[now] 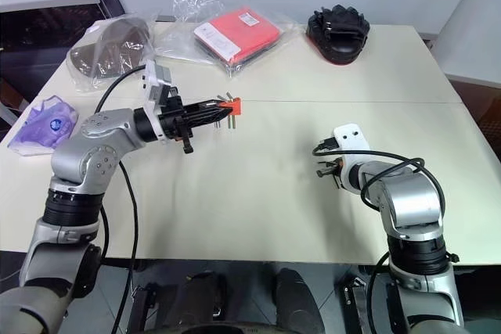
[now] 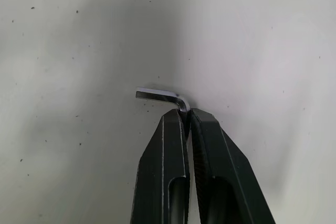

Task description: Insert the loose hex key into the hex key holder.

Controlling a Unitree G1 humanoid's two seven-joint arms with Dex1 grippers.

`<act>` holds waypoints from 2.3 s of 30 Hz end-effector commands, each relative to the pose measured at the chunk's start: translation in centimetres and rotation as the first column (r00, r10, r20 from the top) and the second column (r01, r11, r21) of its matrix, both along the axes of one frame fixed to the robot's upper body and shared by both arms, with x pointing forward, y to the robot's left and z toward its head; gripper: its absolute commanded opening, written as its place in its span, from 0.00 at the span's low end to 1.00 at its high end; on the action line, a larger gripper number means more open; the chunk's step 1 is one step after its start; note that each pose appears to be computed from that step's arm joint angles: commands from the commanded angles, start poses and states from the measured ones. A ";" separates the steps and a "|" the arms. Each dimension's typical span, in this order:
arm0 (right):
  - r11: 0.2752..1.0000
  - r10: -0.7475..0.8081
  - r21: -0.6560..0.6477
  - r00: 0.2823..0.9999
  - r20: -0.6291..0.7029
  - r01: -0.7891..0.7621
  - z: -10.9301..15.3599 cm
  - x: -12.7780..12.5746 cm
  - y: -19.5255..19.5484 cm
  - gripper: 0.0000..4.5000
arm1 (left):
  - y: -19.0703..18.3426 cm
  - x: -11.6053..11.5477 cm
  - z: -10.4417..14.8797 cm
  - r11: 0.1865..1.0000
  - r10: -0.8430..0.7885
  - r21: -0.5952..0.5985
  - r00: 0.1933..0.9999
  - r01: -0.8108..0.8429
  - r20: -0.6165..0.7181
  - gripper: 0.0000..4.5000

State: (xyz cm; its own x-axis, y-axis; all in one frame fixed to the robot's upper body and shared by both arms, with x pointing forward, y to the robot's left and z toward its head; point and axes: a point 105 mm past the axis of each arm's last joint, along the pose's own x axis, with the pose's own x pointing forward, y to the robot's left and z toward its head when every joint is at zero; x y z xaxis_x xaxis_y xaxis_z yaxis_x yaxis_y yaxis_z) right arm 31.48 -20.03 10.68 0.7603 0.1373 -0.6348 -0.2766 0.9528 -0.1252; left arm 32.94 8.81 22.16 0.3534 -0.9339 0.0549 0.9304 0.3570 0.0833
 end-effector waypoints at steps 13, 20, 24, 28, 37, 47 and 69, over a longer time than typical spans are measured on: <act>0.856 -0.021 0.167 0.291 0.957 -0.489 18.4 2.1 12.1 0.01 | -2.2 1.0 1.6 0.996 0.005 -0.085 1.000 -0.002 0.031 0.00; 0.776 -0.103 0.232 0.246 0.964 -0.586 18.2 2.1 15.9 0.01 | -2.2 2.2 2.8 0.995 0.040 -0.089 0.997 -0.035 0.061 0.00; 0.775 -0.115 0.235 0.236 0.965 -0.586 18.2 2.2 16.3 0.01 | -2.0 2.2 2.8 0.996 0.042 -0.087 0.997 -0.036 0.064 0.00; 0.789 -0.100 0.213 0.222 0.970 -0.577 18.0 2.1 16.0 0.01 | -1.7 2.0 2.6 0.996 0.047 -0.080 0.997 -0.042 0.063 0.00; 0.802 -0.086 0.214 0.247 0.965 -0.557 17.2 1.9 15.1 0.01 | -1.6 2.3 2.6 0.994 0.064 -0.090 0.996 -0.058 0.064 0.00; 0.805 -0.069 0.206 0.257 0.964 -0.557 16.9 2.0 15.3 0.01 | -1.7 2.2 2.5 0.994 0.061 -0.099 0.996 -0.055 0.060 0.00; 0.810 -0.052 0.199 0.270 0.962 -0.552 16.6 1.9 15.4 0.01 | -2.0 2.2 2.6 0.993 0.057 -0.109 0.996 -0.050 0.062 0.00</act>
